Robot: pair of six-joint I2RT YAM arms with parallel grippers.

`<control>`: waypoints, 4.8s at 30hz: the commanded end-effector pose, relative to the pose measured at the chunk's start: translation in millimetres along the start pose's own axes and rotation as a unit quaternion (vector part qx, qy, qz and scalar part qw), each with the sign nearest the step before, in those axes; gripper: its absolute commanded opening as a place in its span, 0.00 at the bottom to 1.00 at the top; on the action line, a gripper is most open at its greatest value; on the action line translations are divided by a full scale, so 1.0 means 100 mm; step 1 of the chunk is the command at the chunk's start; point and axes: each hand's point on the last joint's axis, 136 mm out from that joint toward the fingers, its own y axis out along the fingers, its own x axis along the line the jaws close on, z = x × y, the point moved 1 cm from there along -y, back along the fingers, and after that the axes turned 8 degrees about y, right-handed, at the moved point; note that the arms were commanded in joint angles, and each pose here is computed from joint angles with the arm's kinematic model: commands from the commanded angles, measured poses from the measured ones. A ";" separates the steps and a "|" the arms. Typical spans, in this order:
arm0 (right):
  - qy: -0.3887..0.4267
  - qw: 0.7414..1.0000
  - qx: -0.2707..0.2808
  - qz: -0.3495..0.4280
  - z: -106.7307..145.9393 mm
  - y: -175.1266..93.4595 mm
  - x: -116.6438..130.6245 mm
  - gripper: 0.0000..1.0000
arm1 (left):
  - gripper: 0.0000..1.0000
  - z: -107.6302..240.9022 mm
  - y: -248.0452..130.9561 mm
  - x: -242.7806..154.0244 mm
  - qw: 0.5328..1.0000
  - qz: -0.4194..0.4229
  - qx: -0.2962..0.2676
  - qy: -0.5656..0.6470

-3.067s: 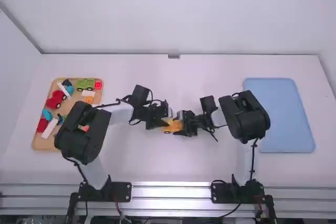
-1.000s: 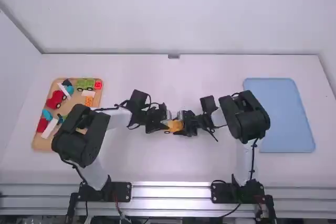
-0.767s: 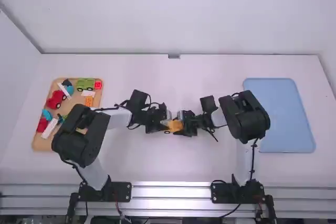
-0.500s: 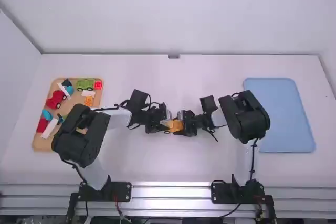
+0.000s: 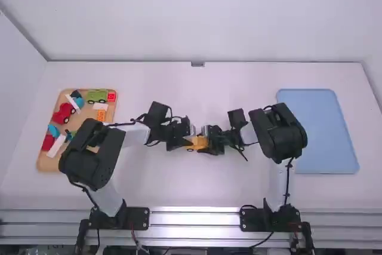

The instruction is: Assemble lego blocks to make yellow taxi

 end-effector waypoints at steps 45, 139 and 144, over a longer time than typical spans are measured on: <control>0.004 1.000 0.023 0.006 0.12 0.01 0.02 0.58 | 0.99 -0.33 -0.26 0.16 0.998 -0.047 -0.022 0.023; 0.006 0.998 0.049 0.040 0.12 0.00 -0.21 0.58 | 0.99 -0.47 -0.90 0.87 0.962 -0.254 0.068 -0.069; 0.005 0.997 0.058 0.050 0.13 0.00 -0.27 0.68 | 0.99 -0.41 -1.08 0.96 0.941 -0.306 0.085 -0.117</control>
